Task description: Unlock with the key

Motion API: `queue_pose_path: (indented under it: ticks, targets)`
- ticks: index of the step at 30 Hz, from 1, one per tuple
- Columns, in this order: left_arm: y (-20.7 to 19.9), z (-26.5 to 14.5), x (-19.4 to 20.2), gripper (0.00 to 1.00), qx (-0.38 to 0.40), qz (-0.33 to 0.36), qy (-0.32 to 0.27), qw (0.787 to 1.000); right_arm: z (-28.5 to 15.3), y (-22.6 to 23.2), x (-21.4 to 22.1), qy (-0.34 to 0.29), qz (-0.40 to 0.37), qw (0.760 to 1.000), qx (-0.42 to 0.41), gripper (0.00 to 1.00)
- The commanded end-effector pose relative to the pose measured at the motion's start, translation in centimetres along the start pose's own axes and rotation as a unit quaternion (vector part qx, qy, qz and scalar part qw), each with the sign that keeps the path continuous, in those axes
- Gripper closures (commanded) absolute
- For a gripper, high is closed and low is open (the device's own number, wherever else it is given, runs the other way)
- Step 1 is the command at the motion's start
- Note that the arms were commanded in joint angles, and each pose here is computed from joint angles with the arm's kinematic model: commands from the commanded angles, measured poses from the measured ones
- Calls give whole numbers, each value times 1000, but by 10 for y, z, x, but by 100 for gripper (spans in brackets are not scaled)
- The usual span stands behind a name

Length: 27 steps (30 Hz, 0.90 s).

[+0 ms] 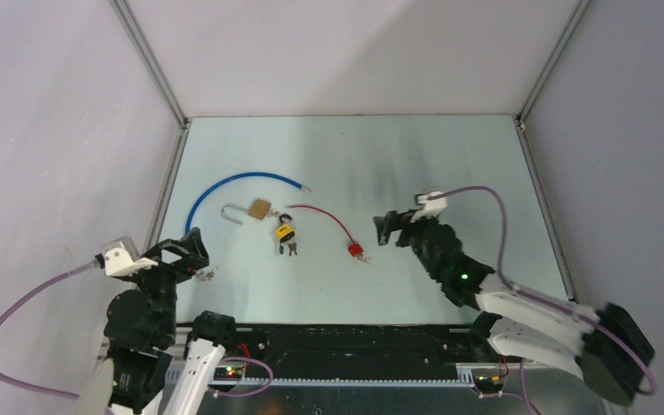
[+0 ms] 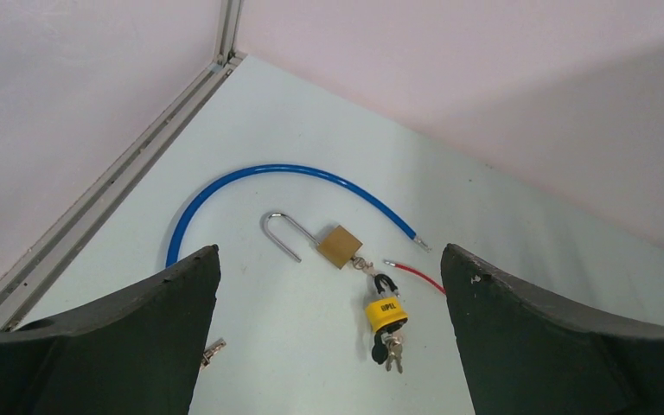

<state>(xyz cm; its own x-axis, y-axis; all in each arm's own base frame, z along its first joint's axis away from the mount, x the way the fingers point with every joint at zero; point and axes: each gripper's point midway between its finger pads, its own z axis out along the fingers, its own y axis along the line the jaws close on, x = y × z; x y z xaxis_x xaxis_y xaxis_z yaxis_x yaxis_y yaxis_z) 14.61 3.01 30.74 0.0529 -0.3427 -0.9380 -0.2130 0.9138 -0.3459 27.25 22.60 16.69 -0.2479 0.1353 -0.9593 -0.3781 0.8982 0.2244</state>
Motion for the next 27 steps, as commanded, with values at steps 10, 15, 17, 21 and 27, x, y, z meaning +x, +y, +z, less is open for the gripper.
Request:
queue_pose_path:
  ticks: [10, 15, 17, 21, 27]
  targets:
    - [6, -29, -39, 0, 14, -11, -74, 997, -160, -126, -148, -161, 53, 957, 238, 0]
    - [10, -32, -43, 0, 12, 9, -82, 997, -200, -146, -165, -197, 36, 943, 266, 1]
    - [10, -33, -45, 0, 13, 14, -84, 996, -211, -152, -165, -202, 29, 939, 276, 1]
    - [16, -36, -48, 0, 4, 8, -92, 996, -228, -166, -158, -206, 14, 931, 300, 1]
    - [18, -36, -39, 0, 6, -6, -94, 996, -245, -177, -146, -245, 43, 920, 302, 0]
